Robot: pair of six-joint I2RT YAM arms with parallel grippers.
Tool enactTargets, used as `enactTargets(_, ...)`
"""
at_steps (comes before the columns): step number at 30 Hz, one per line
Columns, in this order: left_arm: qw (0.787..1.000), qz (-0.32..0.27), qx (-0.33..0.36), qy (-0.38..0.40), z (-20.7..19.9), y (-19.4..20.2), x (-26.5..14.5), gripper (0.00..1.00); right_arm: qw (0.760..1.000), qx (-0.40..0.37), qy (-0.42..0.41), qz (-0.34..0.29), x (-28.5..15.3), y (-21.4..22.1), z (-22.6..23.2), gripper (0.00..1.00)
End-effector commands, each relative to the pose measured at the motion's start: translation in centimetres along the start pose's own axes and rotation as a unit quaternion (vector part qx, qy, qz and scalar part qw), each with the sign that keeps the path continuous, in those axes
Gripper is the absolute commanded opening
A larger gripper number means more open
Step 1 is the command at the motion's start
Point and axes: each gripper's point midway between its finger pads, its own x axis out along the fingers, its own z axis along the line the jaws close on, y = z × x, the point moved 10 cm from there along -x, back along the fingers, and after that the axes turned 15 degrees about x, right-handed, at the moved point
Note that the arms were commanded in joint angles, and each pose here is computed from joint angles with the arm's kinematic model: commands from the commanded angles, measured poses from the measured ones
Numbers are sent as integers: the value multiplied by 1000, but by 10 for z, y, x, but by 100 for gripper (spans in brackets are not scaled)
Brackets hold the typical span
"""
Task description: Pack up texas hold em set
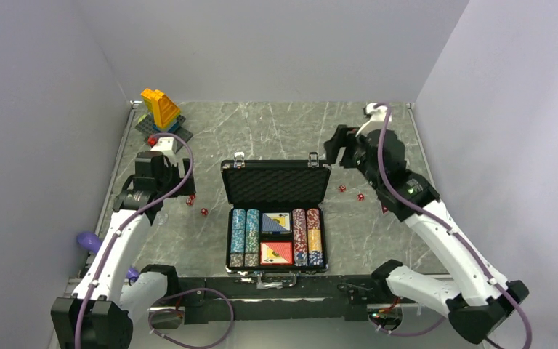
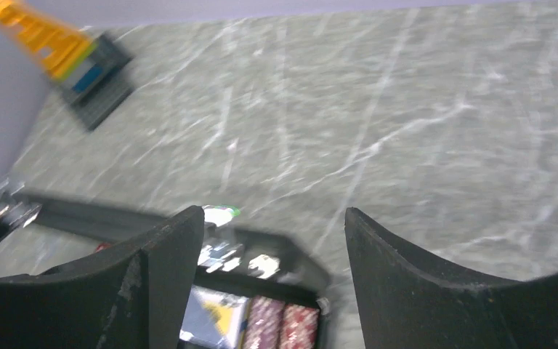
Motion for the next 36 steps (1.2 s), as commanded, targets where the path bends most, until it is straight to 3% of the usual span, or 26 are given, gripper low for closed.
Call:
enactTargets(1,1000,-14,-8,-5,3,-11,-4,93,1000,10,0,2,20,-26,-39,74)
enactTargets(9,1000,-15,-5,6,2,-12,-6,92,986,104,131,24,33,-11,-150,69)
enactTargets(14,999,-42,0,10,2,-16,-14,92,965,100,223,98,46,29,-190,63)
enactTargets(28,996,-85,4,17,2,-21,-29,93,919,62,278,275,90,81,-227,52)
enactTargets(36,996,-91,6,17,2,-22,-32,94,911,15,281,302,99,95,-220,51)
